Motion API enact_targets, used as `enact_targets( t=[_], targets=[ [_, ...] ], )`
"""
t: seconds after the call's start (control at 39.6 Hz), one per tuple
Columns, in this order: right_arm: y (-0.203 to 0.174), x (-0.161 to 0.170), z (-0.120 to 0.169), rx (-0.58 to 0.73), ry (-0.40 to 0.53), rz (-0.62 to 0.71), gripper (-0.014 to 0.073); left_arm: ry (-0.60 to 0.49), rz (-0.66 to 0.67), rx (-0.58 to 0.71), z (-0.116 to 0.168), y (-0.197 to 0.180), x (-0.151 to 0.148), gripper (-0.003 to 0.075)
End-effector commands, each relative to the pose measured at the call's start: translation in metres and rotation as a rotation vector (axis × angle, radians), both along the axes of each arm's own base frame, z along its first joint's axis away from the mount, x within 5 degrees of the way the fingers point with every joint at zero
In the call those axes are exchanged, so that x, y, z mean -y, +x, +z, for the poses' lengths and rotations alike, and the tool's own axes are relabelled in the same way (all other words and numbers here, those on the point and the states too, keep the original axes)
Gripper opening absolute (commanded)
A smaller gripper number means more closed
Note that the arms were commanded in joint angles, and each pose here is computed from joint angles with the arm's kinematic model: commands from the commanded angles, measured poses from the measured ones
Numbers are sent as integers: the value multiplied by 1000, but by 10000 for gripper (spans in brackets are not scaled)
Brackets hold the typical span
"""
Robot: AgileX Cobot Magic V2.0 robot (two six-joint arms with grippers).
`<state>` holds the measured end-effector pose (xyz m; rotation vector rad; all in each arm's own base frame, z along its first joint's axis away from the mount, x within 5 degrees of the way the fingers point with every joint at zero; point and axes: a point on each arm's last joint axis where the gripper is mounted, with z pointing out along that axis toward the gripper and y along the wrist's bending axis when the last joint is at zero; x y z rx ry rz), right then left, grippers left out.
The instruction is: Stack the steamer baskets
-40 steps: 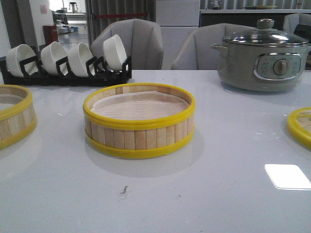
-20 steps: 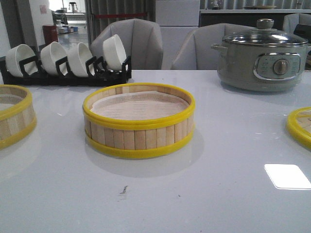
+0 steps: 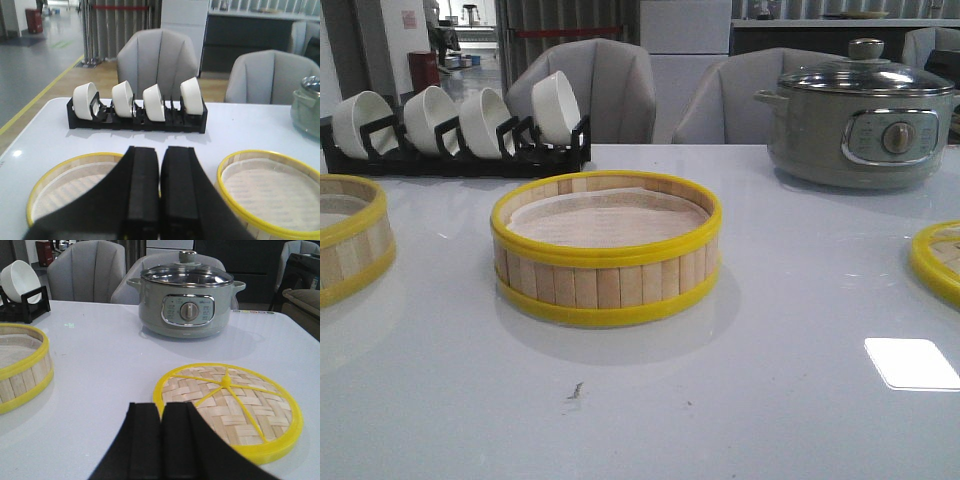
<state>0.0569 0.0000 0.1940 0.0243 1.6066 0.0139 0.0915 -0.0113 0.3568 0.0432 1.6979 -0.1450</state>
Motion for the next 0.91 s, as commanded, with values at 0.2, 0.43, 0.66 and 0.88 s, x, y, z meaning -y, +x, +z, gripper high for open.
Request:
enact_targets(
  t=[0.2, 0.43, 0.66, 0.88],
  targets=[
    [-3, 1, 14, 122, -7, -6, 28, 160, 45, -278, 85, 62, 3, 86],
    [-3, 1, 14, 122, -7, -6, 28, 177, 14, -402, 74, 92, 11, 86],
    [-3, 1, 14, 122, -7, -6, 28, 171, 6, -426, 69, 101, 14, 86],
    [-3, 1, 14, 122, -7, -6, 28, 177, 9, -428, 68, 102, 14, 86]
  ],
)
